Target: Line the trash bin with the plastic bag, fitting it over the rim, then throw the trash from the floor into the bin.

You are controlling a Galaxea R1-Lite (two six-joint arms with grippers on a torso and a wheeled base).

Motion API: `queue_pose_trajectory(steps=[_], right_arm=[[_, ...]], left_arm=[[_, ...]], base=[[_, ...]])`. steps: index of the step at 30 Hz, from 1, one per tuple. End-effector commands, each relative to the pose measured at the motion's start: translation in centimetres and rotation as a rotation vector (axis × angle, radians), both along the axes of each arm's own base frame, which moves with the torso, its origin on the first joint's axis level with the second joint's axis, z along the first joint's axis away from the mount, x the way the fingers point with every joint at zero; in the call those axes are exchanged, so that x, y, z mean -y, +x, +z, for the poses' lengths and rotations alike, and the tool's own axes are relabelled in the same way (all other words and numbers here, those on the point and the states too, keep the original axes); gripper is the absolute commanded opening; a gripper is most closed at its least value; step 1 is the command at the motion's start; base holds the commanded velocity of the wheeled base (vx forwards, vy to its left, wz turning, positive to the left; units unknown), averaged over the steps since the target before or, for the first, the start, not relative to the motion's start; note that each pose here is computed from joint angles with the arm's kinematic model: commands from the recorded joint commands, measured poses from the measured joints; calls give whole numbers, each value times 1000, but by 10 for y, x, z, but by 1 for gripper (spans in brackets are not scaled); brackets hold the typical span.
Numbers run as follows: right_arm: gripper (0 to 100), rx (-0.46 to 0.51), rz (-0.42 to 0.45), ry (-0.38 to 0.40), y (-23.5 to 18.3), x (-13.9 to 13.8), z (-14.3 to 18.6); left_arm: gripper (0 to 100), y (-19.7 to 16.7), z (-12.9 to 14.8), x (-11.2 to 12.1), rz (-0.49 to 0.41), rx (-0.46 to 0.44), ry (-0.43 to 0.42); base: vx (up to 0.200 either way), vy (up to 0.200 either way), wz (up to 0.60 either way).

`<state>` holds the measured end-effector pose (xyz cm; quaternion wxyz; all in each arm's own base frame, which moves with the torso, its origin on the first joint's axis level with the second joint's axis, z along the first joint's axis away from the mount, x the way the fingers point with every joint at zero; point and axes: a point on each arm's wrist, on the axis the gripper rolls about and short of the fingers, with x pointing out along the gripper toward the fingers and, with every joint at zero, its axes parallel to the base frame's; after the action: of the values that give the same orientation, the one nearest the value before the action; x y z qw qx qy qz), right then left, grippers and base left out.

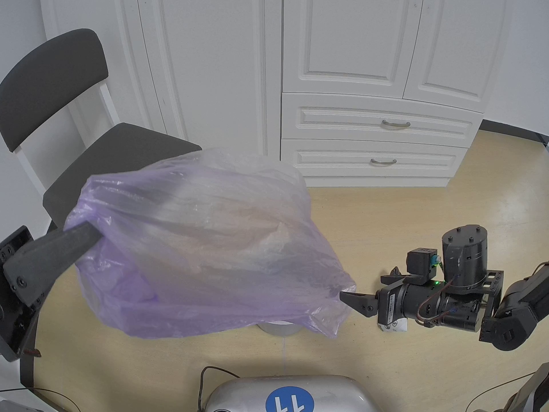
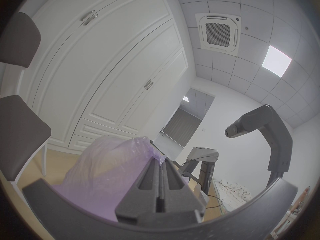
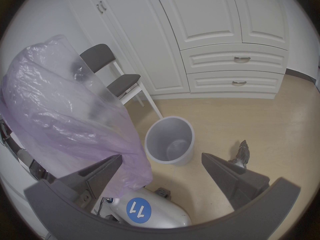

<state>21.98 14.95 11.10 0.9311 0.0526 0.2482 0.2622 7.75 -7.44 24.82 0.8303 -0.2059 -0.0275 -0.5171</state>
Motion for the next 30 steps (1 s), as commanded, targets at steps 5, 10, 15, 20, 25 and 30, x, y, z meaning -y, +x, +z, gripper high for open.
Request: queue_pose_trajectory(steps=[5,10,15,20,25,30], right_arm=[[100,-80,93,18,-3,-12,-16],[100,-126,140,49,-12,-32,-23],[100,-112,154,125,-16,-50,-29],[100,-70,113,158,-6,-58,-39],[100,-9,78,234,2,-64,-48],[100,19,119,343,-3,-61,-54]], left_arm=[[0,1,3,1,-5,-7,-15],[0,1,6,1,-2,0,-23],[0,1,6,1,-2,-1,-22],[0,-2,8,-2,-3,16,-35],[0,-5,13,-4,-1,33,-50],[0,-9,15,-8,-1,55,-67]], base=[[0,0,0],[0,0,0],[0,0,0],[0,0,0],[0,0,0],[0,0,0]])
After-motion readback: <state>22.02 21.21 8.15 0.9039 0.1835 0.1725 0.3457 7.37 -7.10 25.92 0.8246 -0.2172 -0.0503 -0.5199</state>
